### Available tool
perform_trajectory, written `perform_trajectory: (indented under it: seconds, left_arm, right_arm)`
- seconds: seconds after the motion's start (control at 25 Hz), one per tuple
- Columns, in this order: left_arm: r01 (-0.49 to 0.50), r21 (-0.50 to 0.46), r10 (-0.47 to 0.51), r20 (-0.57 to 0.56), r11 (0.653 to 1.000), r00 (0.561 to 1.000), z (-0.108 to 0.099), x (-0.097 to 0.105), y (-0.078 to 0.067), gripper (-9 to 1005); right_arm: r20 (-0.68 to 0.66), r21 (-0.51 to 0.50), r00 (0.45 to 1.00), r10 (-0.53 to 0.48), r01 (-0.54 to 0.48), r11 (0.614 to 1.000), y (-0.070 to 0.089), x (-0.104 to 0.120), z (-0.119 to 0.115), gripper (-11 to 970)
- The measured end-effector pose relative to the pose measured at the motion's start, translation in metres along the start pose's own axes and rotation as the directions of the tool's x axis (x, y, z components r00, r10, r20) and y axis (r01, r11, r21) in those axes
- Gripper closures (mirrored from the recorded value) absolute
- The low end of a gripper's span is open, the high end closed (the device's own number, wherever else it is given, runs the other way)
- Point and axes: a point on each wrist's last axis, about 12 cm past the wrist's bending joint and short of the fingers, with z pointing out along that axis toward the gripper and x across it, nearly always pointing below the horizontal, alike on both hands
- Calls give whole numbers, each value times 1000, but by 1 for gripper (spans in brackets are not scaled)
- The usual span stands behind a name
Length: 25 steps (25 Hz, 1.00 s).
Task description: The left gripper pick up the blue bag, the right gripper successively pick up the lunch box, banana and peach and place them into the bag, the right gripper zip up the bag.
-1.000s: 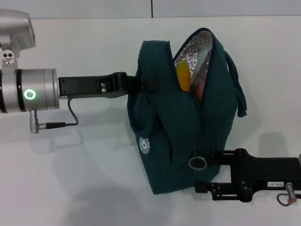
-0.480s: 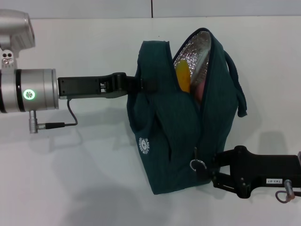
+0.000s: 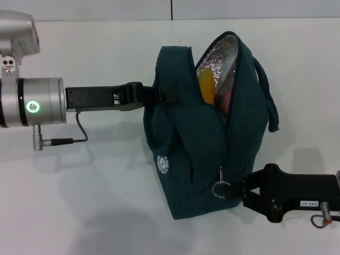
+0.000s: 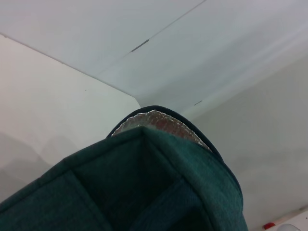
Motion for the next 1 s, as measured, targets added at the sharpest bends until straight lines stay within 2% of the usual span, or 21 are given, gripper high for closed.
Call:
perform_trajectory:
  seconds: [0.24,0.6,1.0]
  left_arm:
    - [0,2,0,0,1000,1000,0,0,0,890]
    - [-6,4,6,1,1000,1000,1,0,0,889]
    - [-31,1,31,10,1000,999,-1,3,1,888]
  right_arm:
    - [12,12,1000,6,-6,1000,1,2,-4,940]
    - [112,39,994,-1,-3,999,7,-1,-24,942]
    - [202,48,979,-22,13,999,10,-8,-34,942]
